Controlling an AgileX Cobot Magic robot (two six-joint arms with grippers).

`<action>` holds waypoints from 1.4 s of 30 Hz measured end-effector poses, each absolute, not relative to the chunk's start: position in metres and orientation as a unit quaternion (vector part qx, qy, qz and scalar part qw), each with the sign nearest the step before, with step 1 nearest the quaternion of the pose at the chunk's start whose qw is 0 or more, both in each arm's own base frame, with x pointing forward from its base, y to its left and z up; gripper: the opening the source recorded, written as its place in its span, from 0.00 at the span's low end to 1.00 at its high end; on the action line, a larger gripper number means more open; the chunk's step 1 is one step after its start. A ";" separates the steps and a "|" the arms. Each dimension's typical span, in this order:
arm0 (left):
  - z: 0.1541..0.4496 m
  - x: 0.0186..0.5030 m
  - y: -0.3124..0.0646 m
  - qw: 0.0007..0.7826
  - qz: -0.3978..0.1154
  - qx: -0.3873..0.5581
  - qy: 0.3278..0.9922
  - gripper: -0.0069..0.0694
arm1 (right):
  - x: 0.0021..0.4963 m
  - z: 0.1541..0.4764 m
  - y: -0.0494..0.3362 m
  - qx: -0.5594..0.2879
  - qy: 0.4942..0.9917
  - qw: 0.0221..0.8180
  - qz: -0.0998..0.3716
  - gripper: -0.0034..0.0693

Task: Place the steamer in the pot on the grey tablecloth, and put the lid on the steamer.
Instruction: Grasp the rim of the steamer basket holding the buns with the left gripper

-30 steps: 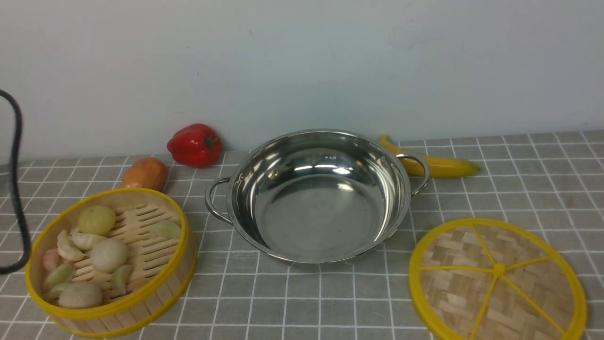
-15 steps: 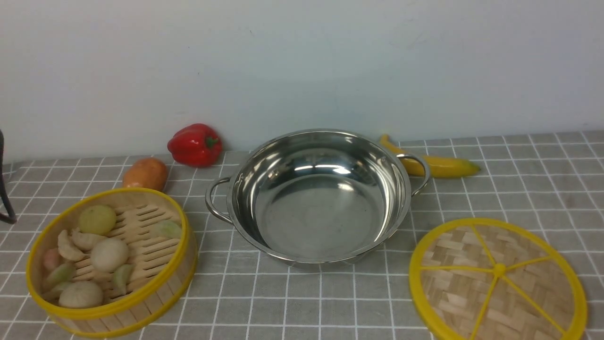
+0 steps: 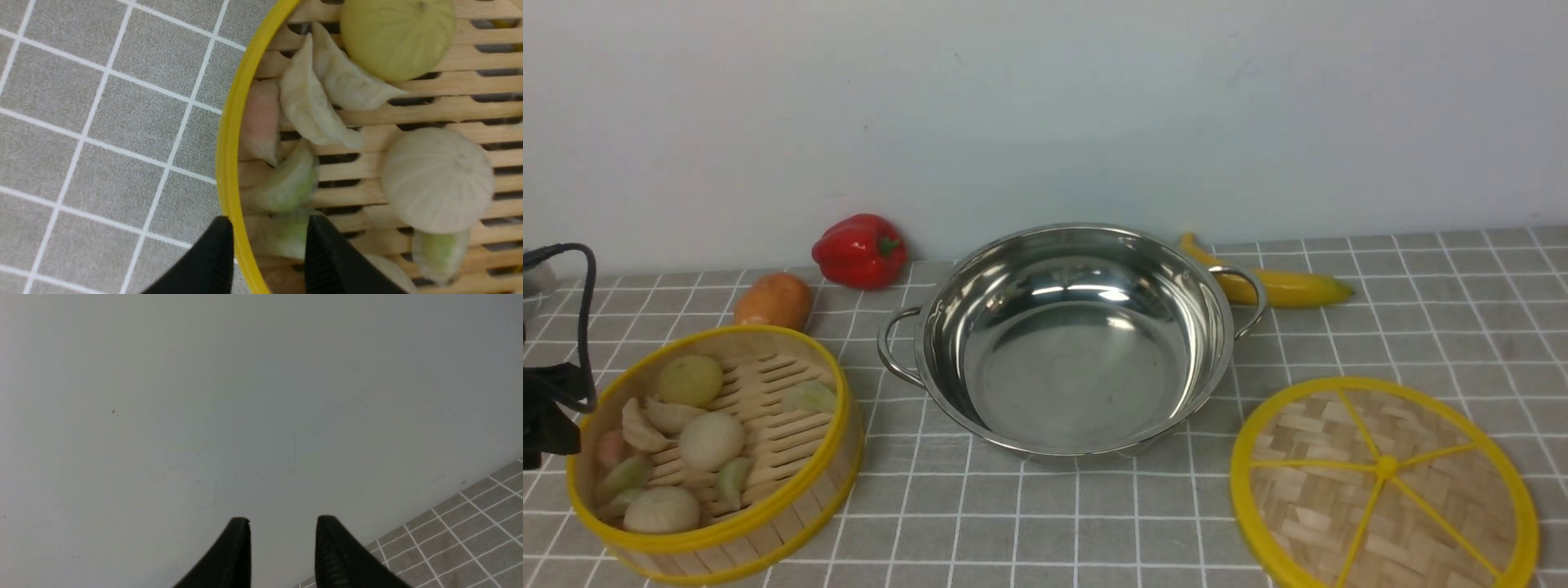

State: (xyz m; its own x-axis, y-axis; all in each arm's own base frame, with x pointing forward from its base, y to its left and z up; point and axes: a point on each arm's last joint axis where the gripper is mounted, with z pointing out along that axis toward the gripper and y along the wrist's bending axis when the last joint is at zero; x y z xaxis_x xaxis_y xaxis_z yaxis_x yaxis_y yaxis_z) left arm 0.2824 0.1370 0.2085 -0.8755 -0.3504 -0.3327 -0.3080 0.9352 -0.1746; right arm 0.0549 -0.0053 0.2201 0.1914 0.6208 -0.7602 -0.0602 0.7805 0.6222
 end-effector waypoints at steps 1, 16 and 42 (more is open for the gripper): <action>0.207 0.283 0.137 0.181 -0.059 -0.171 0.967 0.41 | 0.055 0.220 -0.005 0.237 0.592 0.735 0.232 0.38; 0.160 0.296 0.147 0.144 -0.060 -0.183 0.971 0.41 | 0.055 0.220 -0.005 0.237 0.592 0.735 0.232 0.38; 0.165 0.305 0.152 0.127 -0.066 -0.208 0.968 0.16 | 0.055 0.219 -0.005 0.236 0.597 0.731 0.231 0.38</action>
